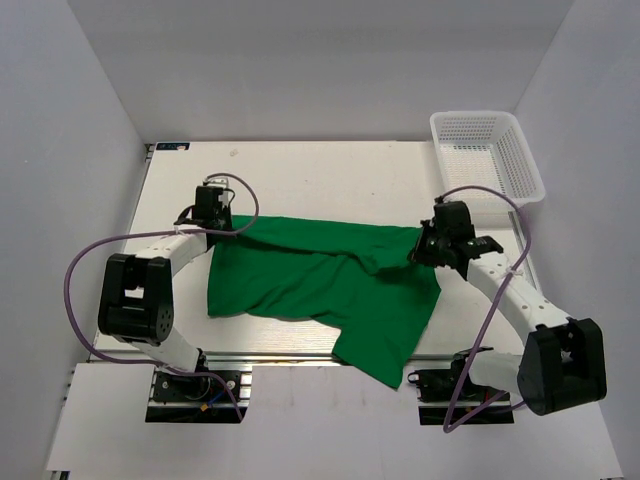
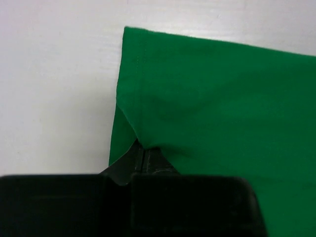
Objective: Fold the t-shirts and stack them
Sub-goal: Fold the flattened tshirt in 1/3 of the way
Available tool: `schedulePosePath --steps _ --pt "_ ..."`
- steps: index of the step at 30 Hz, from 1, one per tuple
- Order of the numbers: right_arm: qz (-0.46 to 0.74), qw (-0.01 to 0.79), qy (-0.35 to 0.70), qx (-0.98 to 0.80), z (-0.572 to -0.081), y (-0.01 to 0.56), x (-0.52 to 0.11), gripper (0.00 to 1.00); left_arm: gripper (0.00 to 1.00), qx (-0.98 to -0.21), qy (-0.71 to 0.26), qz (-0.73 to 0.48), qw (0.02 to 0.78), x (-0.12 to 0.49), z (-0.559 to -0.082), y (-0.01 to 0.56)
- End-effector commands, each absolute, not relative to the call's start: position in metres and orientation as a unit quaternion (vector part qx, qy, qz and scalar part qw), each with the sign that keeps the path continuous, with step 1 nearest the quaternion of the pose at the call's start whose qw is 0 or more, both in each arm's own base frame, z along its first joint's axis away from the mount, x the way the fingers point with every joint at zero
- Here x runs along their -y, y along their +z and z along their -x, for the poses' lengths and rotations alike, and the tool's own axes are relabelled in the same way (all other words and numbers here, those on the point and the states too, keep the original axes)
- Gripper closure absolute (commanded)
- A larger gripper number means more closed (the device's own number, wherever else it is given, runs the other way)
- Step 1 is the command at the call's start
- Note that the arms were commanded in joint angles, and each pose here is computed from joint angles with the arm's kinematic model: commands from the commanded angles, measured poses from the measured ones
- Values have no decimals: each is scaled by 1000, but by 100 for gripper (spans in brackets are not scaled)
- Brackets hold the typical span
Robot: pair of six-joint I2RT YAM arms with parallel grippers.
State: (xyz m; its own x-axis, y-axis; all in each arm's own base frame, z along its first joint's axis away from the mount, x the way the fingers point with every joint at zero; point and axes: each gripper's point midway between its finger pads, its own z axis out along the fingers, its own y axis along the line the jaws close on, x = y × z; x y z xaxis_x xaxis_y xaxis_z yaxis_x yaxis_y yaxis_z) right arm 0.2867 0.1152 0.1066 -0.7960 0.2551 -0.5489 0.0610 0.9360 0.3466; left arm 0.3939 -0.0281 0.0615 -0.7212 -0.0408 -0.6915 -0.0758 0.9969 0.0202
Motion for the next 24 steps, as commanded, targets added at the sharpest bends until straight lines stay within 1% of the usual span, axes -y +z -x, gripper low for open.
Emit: schedulePosePath --steps 1,2,3,4,5,6,7,8,10,11,12,14,15,16,18,19,20,21,22,24 --pt "-75 271 200 -939 -267 87 -133 100 100 -922 37 57 381 18 -384 71" --pt "-75 263 198 -941 -263 81 -133 100 93 -928 41 64 364 16 -375 64" --pt "-81 251 193 -945 -256 72 -130 99 82 -930 46 74 358 14 -372 62" --pt "-85 239 189 -948 -251 64 -129 89 67 -930 47 86 354 13 -370 60" --pt "-85 232 183 -952 -247 60 -127 77 35 -930 47 86 354 13 -368 63" --pt "-87 230 182 -952 -246 60 -126 61 31 -932 47 89 348 13 -365 61" --pt "-83 223 174 -956 -241 58 -123 55 25 -932 44 96 346 13 -363 63" --pt "-82 228 162 -957 -243 58 -119 51 18 -929 47 106 353 12 -364 70" --pt "-78 240 142 -957 -245 65 -111 48 4 -922 68 147 353 3 -363 80" --pt "-80 250 118 -958 -249 65 -103 46 0 -918 71 156 357 1 -363 88" --pt "-83 273 106 -952 -261 79 -99 45 0 -912 67 158 372 1 -370 102" --pt "-76 277 88 -954 -262 85 -92 41 0 -908 47 155 387 8 -378 116" --pt "-78 298 84 -948 -273 97 -92 41 0 -906 26 149 395 16 -385 125" --pt "-76 308 86 -944 -279 104 -92 33 0 -905 11 144 400 21 -389 130" --pt "-68 326 101 -938 -290 116 -100 27 0 -903 -17 110 415 39 -396 138" --pt "-63 332 110 -935 -294 118 -104 22 0 -897 -39 103 429 46 -403 144" --pt "-60 330 122 -934 -297 118 -109 11 0 -894 -53 89 436 52 -407 148" --pt "-58 331 131 -933 -301 118 -114 10 0 -892 -69 71 441 59 -409 149" --pt "-53 329 146 -931 -306 119 -120 10 0 -885 -117 48 448 78 -411 152" --pt "-45 317 165 -933 -311 113 -131 10 0 -887 -161 17 433 96 -412 141"
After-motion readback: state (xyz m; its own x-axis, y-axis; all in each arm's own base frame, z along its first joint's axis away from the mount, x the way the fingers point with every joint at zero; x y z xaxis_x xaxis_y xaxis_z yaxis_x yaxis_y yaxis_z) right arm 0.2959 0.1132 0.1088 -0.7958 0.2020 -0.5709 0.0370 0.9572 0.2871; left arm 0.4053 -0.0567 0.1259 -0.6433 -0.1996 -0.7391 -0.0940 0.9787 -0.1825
